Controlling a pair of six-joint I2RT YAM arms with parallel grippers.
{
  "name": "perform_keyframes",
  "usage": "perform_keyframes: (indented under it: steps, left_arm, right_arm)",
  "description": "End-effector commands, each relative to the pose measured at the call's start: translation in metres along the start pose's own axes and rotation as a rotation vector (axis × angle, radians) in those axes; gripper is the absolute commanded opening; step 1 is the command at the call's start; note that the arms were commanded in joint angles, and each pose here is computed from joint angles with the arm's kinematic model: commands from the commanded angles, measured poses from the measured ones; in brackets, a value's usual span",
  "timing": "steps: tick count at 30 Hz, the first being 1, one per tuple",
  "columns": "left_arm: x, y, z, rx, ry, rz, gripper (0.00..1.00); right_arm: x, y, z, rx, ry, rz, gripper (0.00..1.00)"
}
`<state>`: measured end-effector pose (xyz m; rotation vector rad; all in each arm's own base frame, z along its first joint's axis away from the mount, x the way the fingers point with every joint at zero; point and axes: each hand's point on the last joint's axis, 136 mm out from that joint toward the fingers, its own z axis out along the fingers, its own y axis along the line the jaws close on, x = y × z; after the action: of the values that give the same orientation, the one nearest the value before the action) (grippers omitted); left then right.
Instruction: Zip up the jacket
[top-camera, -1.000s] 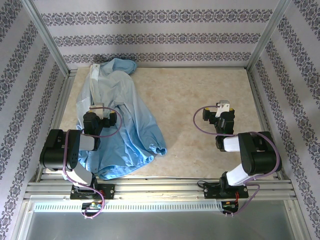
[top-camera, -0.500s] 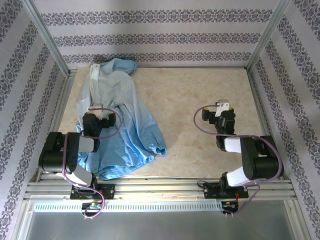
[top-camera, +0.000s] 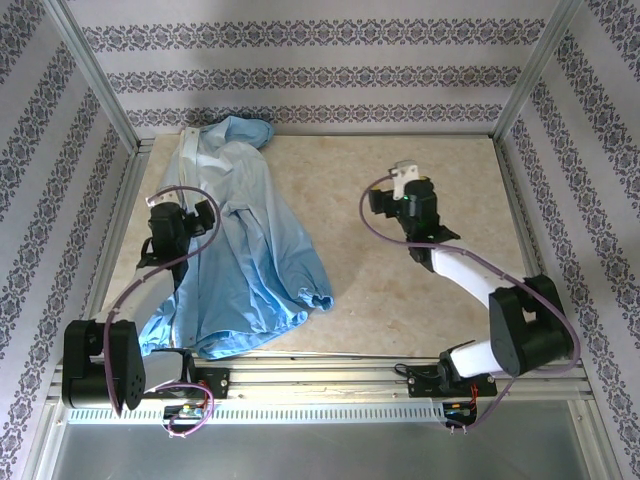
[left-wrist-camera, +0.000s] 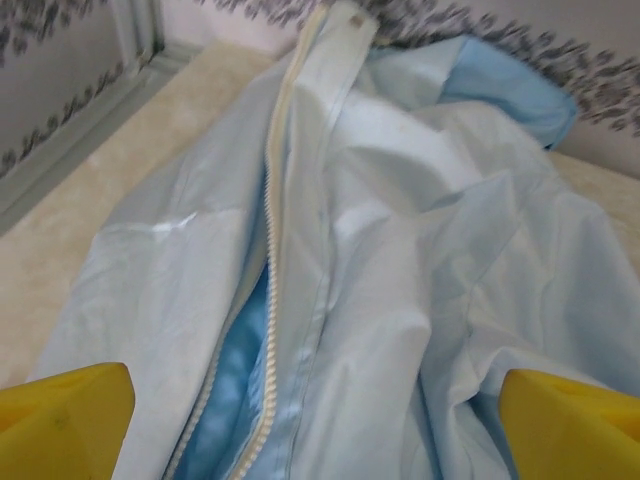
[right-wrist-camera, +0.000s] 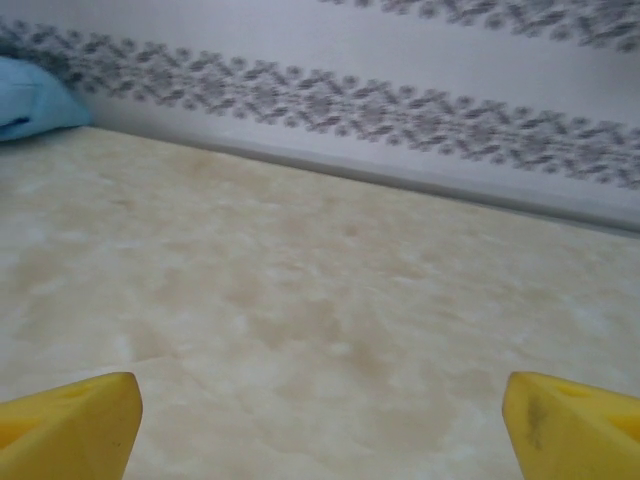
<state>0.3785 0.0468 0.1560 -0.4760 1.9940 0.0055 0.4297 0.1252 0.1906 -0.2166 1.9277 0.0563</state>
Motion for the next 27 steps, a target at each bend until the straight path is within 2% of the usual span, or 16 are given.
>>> perform_keyframes:
  steps: [1,5,8,12,15,20,27]
  left_arm:
    - [0.059,0.034,-0.005,-0.159,0.284,-0.112,0.93]
    - [0.084,0.037,-0.002,-0.162,0.416,-0.134,0.93]
    - [0.103,0.035,0.0,-0.15,0.504,-0.143,0.93]
    - [0.124,0.023,0.005,-0.084,0.592,-0.174,0.85]
    - [0.137,0.011,0.009,-0.025,0.648,-0.213,0.75]
    - [0.163,-0.005,0.016,0.039,0.757,-0.252,0.6]
    - [0.186,-0.056,0.024,0.12,0.833,-0.183,0.49]
  right_arm:
    - [0.044,0.048,0.012,-0.092,0.222,0.048,0.87]
    - [0.071,0.131,0.024,-0.204,0.382,-0.007,0.86]
    - [0.084,0.198,0.024,-0.309,0.433,-0.071,0.86]
    - [0.104,0.27,0.018,-0.443,0.479,-0.108,0.85]
    - [0.124,0.302,0.015,-0.499,0.531,-0.136,0.82]
    - [0.153,0.3,0.016,-0.472,0.596,-0.119,0.77]
    - [0.189,0.253,0.016,-0.375,0.704,-0.058,0.48]
